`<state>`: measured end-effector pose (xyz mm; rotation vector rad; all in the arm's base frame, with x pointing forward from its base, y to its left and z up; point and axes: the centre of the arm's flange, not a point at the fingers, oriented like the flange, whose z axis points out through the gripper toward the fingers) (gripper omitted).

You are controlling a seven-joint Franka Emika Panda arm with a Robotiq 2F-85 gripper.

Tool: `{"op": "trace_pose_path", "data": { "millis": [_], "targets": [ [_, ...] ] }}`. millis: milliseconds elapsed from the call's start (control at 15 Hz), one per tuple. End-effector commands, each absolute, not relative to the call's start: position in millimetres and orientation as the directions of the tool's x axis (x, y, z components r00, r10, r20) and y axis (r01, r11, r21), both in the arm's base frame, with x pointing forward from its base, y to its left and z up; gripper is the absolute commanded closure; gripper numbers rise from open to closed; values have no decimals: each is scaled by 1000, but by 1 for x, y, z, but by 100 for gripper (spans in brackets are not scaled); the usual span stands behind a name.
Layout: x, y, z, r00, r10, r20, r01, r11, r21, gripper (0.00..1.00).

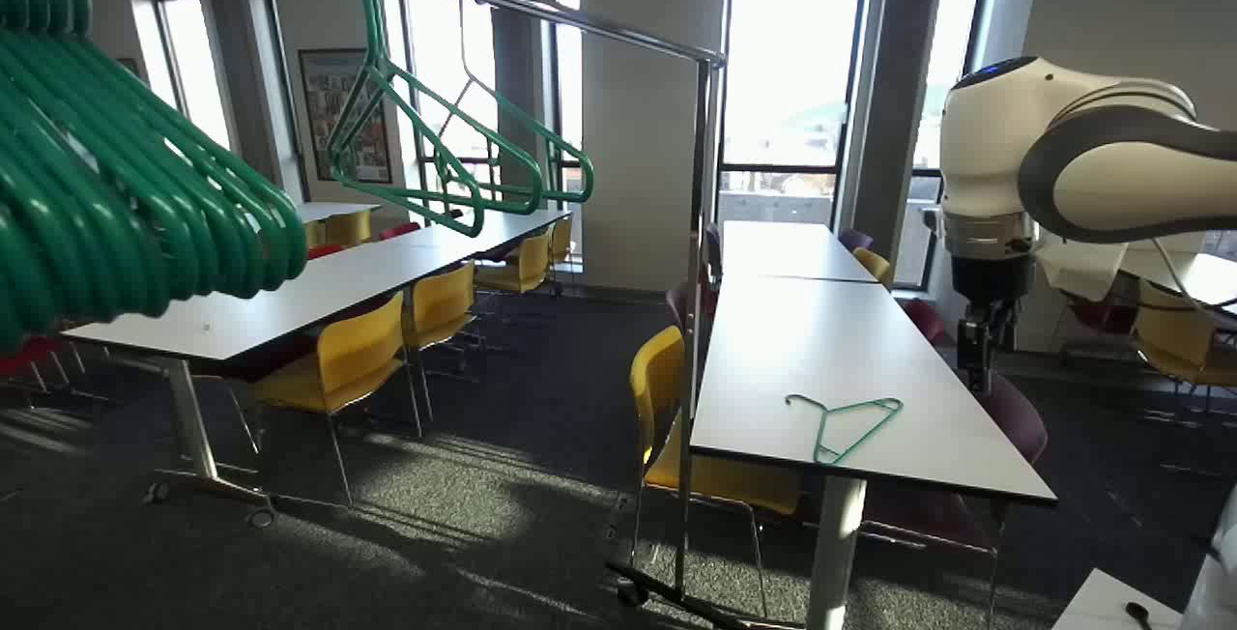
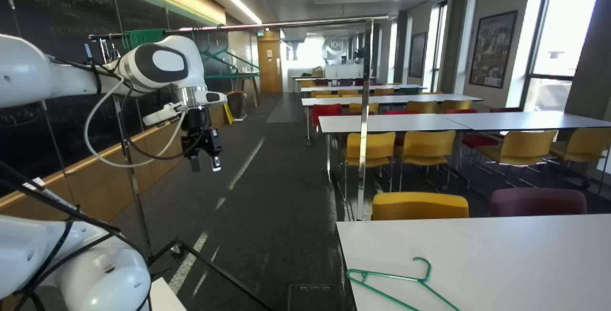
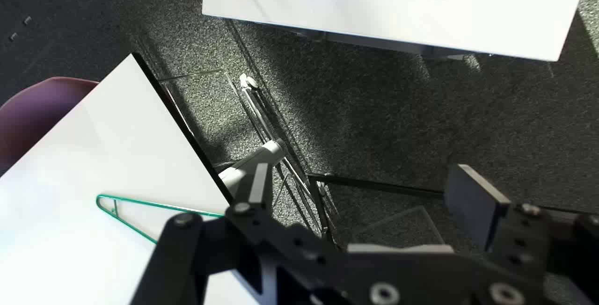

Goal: Remove the coat hanger from the rack

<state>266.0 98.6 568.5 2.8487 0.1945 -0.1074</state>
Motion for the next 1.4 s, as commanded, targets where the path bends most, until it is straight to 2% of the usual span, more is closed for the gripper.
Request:
{"op": "trace_pose_path", "data": {
  "millis": [0, 133, 533, 1067, 1333],
  "targets": [
    [266, 99, 569, 988, 123, -92, 143, -951, 275, 0],
    [271, 117, 579, 983, 183, -30, 184, -937, 298, 0],
    [271, 210, 630, 883, 363, 298, 268, -911, 314, 0],
    [264, 263, 686, 589, 531, 609, 268, -839, 473, 0],
    [262, 267, 712, 463, 490, 739, 348, -867, 357, 0]
  ]
}}
